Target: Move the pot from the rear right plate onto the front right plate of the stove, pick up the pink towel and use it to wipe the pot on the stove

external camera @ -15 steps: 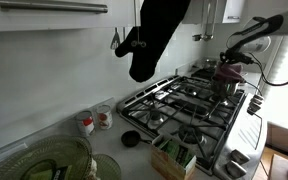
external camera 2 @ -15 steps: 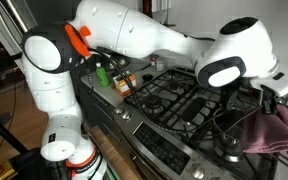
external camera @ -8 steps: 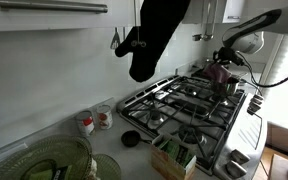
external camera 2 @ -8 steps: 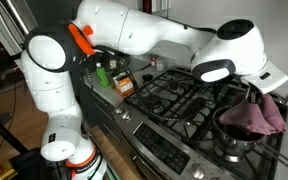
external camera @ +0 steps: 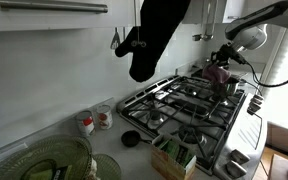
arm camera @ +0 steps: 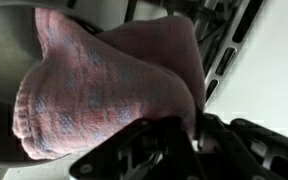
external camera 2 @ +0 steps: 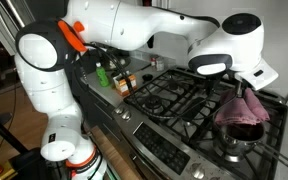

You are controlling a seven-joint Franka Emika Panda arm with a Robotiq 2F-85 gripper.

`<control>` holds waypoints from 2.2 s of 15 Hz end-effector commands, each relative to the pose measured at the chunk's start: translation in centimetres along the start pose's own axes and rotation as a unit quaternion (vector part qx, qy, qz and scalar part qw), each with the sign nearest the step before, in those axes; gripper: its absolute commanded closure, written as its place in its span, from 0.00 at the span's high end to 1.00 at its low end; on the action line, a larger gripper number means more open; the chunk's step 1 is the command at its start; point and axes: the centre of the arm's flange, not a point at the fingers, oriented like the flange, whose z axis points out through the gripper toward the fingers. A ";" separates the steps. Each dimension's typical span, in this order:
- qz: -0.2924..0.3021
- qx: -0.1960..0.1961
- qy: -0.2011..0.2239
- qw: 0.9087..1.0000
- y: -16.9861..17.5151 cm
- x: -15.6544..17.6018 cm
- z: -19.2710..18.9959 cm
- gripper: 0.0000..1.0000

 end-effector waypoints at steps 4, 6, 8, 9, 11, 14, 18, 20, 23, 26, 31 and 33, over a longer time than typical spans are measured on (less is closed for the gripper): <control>-0.074 -0.037 -0.072 0.994 1.3 -0.9 -3.5 0.04; -0.101 -0.057 -0.074 0.990 1.8 -0.6 -4.7 0.04; -0.132 -0.095 -0.056 0.985 2.4 0.0 -5.7 0.04; -0.144 -0.114 -0.044 0.982 2.8 0.2 -6.0 0.04; -0.161 -0.147 -0.019 0.976 3.2 0.8 -6.4 0.04; -0.177 -0.194 0.035 0.964 3.8 2.0 -6.4 0.04; -0.168 -0.201 0.122 0.957 3.5 3.2 -5.4 0.04; -0.153 -0.187 0.151 0.958 3.2 3.5 -4.3 0.04; -0.114 -0.153 0.176 0.966 2.9 3.6 -2.1 0.04; -0.076 -0.120 0.161 0.977 2.4 2.8 0.2 0.04; -0.015 -0.061 0.100 0.993 1.3 0.5 2.8 0.04; -0.003 -0.043 0.081 0.996 0.9 -0.1 3.0 0.04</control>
